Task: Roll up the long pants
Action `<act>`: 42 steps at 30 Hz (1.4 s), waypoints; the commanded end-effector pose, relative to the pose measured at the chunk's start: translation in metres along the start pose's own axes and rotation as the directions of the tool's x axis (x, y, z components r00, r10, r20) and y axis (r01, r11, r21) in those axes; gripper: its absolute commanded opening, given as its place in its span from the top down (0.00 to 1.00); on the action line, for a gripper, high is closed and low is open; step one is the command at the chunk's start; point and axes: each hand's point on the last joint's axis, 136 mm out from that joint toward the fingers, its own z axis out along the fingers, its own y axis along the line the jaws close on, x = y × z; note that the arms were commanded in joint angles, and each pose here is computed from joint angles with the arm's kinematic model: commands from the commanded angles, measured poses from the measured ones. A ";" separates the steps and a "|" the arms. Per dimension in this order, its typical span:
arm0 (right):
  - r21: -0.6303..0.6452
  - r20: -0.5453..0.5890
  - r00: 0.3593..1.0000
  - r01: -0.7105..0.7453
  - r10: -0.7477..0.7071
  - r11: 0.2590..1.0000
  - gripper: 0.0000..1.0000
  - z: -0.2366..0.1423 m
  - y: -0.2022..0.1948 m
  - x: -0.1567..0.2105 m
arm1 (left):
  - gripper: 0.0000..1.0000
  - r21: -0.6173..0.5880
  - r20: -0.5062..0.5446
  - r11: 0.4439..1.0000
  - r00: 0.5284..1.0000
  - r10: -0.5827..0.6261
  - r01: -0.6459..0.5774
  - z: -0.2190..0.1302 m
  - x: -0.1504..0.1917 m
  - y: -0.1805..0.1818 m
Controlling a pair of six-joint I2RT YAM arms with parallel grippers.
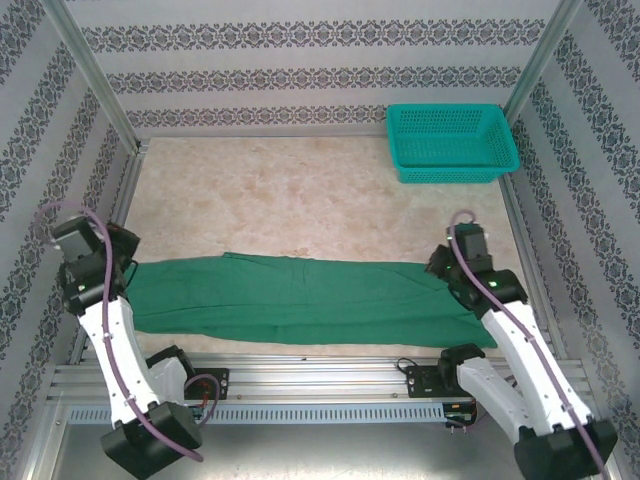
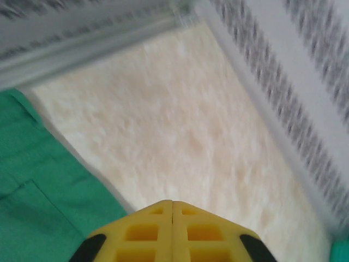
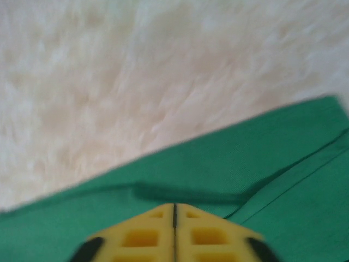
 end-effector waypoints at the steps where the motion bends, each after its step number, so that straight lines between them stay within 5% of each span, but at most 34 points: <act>1: -0.036 -0.111 0.992 0.051 -0.055 0.998 1.00 0.011 0.016 0.035 | 1.00 -0.004 -0.252 0.993 0.961 0.113 -0.118 0.016 0.056 0.010; 10: -0.075 -0.301 0.951 0.050 -0.071 0.996 1.00 0.043 0.055 0.080 | 1.00 -0.053 -0.523 0.995 0.851 0.046 -0.087 0.063 0.106 0.015; 26: 0.020 -0.519 0.854 0.060 -0.041 0.998 1.00 0.123 0.088 0.108 | 1.00 -0.163 -0.551 0.981 0.835 -0.003 -0.104 0.096 0.139 0.050; 34: 0.047 -0.557 0.829 0.092 -0.051 0.995 1.00 0.142 0.093 0.102 | 1.00 -0.179 -0.639 0.977 0.768 -0.028 -0.113 0.124 0.166 0.059; 42: 0.113 -0.549 0.836 0.059 0.012 0.992 1.00 0.160 0.080 0.085 | 1.00 -0.271 -0.569 0.949 0.822 -0.023 -0.162 0.141 0.144 0.070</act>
